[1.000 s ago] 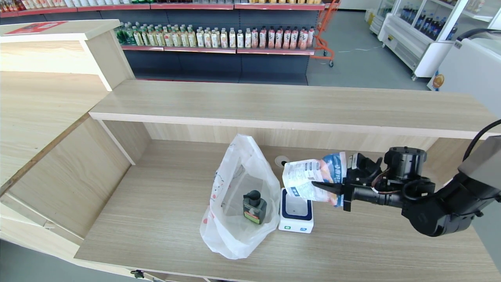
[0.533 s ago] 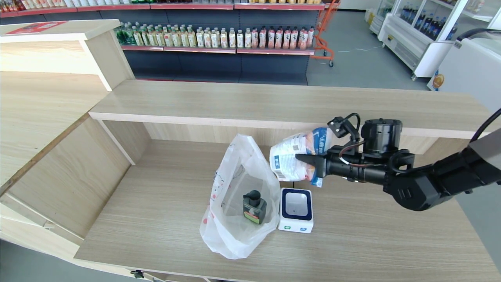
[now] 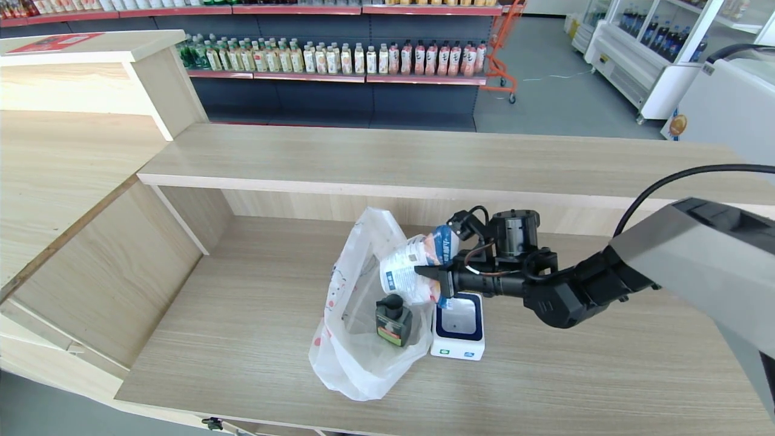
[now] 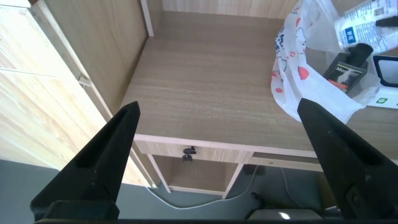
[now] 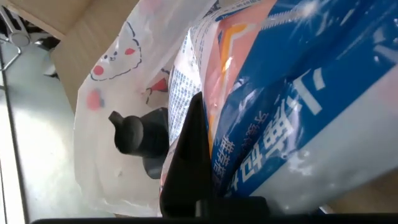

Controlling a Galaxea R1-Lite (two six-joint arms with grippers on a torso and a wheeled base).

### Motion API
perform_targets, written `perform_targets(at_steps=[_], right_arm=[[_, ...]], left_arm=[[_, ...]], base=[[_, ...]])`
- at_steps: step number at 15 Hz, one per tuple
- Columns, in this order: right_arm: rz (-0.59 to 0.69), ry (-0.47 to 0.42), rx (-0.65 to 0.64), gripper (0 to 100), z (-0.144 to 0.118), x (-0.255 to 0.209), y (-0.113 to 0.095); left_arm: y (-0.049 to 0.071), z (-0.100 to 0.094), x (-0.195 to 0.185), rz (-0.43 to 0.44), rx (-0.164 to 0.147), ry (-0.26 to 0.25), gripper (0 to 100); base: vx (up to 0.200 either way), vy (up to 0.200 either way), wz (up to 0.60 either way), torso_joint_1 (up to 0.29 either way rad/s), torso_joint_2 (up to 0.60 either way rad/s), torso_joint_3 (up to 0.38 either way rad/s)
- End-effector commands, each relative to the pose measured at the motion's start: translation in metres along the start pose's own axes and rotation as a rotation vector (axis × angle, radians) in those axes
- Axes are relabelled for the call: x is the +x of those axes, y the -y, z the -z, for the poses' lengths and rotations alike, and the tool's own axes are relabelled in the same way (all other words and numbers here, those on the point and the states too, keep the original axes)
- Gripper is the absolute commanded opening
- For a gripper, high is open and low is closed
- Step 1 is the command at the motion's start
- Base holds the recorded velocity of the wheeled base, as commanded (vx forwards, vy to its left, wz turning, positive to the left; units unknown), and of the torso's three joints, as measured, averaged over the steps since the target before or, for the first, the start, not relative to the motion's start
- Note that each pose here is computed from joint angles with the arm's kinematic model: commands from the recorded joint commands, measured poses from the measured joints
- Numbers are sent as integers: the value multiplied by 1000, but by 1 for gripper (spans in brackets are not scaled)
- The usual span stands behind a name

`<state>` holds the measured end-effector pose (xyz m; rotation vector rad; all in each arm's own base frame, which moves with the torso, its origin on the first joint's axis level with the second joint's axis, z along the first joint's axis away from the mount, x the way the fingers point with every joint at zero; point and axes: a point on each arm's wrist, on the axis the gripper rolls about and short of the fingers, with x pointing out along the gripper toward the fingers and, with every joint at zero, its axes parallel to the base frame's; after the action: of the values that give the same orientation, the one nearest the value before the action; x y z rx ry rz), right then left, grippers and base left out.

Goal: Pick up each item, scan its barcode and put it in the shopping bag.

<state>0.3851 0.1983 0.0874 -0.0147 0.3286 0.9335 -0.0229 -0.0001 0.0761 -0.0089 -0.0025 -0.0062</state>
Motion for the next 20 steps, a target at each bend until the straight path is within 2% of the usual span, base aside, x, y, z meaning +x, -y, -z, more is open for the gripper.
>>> perform_targets(at_steps=[1, 7, 8, 11, 15, 18, 20], right_arm=[[-13, -31, -21, 0, 18, 19, 4], [-48, -24, -62, 0, 26, 47, -3], [-54, -8, -72, 100, 22, 53, -5], [-57, 0, -53, 100, 10, 56, -3], [-51, 57, 113, 100, -16, 44, -2], [-28, 61, 209, 100, -31, 10, -5], [12, 15, 282, 100, -29, -56, -22]], left_arm=[[0, 0, 0, 0, 0, 1, 100], [0, 0, 0, 0, 0, 1, 100], [0, 0, 0, 0, 0, 1, 100], [0, 0, 0, 0, 0, 1, 100], [0, 0, 0, 0, 0, 1, 100], [0, 0, 0, 0, 0, 1, 100], [0, 0, 0, 0, 0, 1, 100]], base=[[0, 0, 0, 0, 0, 0], [0, 0, 0, 0, 0, 0], [0, 0, 0, 0, 0, 0], [0, 0, 0, 0, 0, 0], [0, 0, 0, 0, 0, 0], [0, 0, 0, 0, 0, 0], [0, 0, 0, 0, 0, 0]])
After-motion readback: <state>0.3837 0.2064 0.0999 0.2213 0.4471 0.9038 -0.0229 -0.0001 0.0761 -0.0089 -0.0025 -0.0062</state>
